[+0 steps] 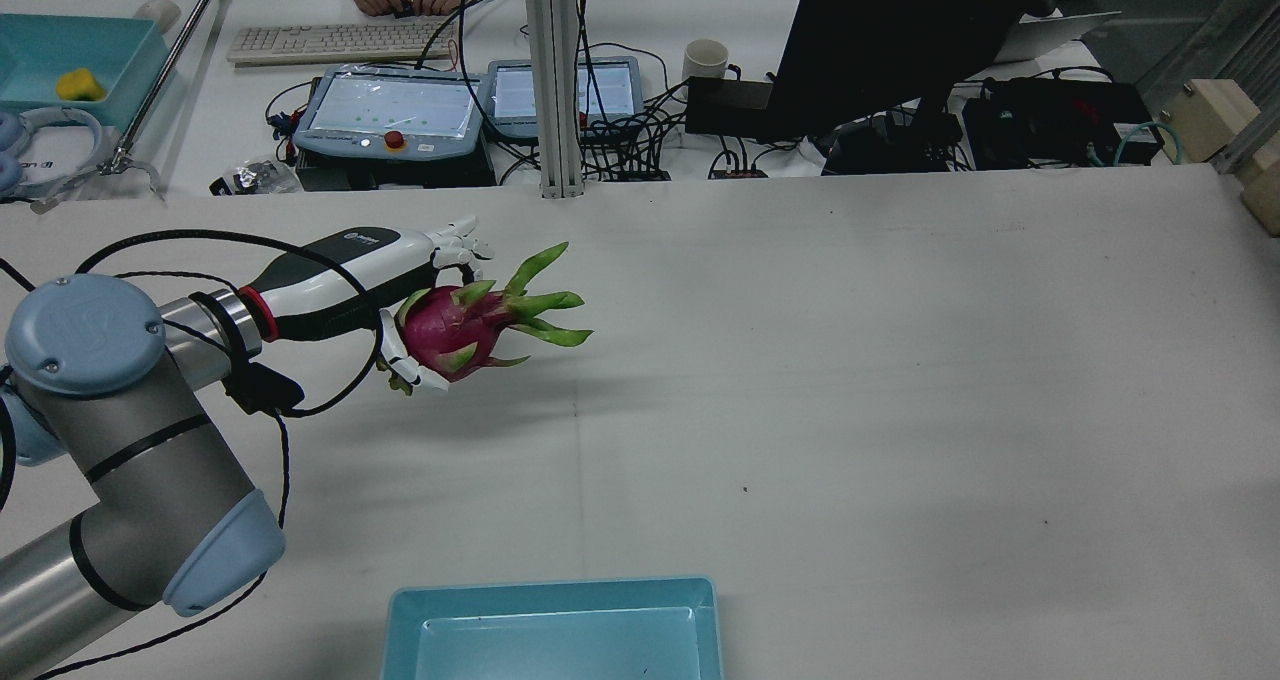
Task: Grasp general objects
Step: 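Lift the dragon fruit off the table with the left hand, then carry the dragon fruit toward the robot and lower it into the blue tray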
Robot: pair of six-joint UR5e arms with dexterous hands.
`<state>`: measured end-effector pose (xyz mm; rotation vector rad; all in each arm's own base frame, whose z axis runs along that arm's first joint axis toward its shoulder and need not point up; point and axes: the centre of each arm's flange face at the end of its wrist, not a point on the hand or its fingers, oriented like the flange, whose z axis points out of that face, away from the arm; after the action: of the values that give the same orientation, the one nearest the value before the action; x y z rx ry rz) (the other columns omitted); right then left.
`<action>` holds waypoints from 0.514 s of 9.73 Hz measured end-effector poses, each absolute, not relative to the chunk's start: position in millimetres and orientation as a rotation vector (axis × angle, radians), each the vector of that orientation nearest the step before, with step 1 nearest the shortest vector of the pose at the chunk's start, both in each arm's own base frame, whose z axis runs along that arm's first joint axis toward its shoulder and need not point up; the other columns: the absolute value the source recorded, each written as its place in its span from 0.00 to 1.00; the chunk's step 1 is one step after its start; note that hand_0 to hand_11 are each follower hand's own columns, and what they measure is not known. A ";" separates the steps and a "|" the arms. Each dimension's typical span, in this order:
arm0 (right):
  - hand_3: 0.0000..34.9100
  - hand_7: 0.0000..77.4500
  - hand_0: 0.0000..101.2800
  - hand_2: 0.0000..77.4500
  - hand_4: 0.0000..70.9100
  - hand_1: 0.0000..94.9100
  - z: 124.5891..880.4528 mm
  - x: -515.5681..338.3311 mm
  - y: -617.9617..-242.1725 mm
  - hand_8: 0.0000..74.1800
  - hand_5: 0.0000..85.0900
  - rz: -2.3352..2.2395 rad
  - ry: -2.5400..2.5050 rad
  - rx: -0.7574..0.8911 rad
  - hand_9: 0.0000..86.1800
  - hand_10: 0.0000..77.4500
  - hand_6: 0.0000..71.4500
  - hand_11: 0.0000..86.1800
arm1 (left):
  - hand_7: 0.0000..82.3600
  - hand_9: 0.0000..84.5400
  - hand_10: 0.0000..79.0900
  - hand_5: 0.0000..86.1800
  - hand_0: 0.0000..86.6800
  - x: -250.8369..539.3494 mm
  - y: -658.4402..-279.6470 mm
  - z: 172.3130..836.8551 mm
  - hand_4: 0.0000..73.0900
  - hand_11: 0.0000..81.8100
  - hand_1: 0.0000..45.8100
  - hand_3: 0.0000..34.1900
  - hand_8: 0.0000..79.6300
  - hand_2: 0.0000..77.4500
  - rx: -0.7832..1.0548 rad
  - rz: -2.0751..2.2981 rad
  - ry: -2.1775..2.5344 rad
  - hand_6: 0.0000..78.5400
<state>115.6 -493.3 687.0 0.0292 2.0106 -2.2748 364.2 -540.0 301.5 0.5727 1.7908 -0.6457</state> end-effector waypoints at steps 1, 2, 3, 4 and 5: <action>0.00 0.00 0.00 0.02 0.00 0.06 687.0 115.6 -493.3 0.00 0.01 -2.275 2.011 0.029 0.01 0.00 0.00 0.01 | 0.23 0.01 0.10 0.58 0.56 360.3 -540.0 264.3 0.14 0.22 0.00 0.00 0.10 0.39 0.492 -0.568 1.838 0.15; 0.00 0.00 0.00 0.02 0.00 0.06 687.0 115.6 -493.4 0.00 0.01 -2.275 2.011 0.030 0.01 0.00 0.00 0.01 | 0.23 0.01 0.17 0.58 0.57 353.9 -536.6 232.4 0.14 0.26 0.00 0.00 0.10 0.40 0.457 -0.522 1.862 0.17; 0.00 0.00 0.00 0.02 0.00 0.06 687.0 115.6 -493.3 0.00 0.01 -2.275 2.010 0.030 0.01 0.00 0.00 0.01 | 0.23 0.01 0.17 0.58 0.57 347.6 -525.3 203.2 0.14 0.26 0.00 0.00 0.10 0.40 0.432 -0.486 1.880 0.17; 0.00 0.00 0.00 0.02 0.00 0.06 687.0 115.6 -493.4 0.00 0.01 -2.275 2.010 0.030 0.01 0.00 0.00 0.01 | 0.26 0.01 0.19 0.58 0.56 348.5 -506.5 183.4 0.14 0.26 0.00 0.00 0.07 0.40 0.400 -0.452 1.890 0.17; 0.00 0.00 0.00 0.02 0.00 0.06 687.0 115.6 -493.3 0.00 0.01 -2.275 2.010 0.030 0.01 0.00 0.00 0.01 | 0.26 0.01 0.18 0.58 0.56 358.6 -481.3 167.7 0.14 0.25 0.00 0.00 0.06 0.40 0.355 -0.413 1.897 0.17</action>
<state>115.6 -493.3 687.0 0.0303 2.0102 -2.2745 358.6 -481.3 167.7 0.3550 1.8973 -0.4130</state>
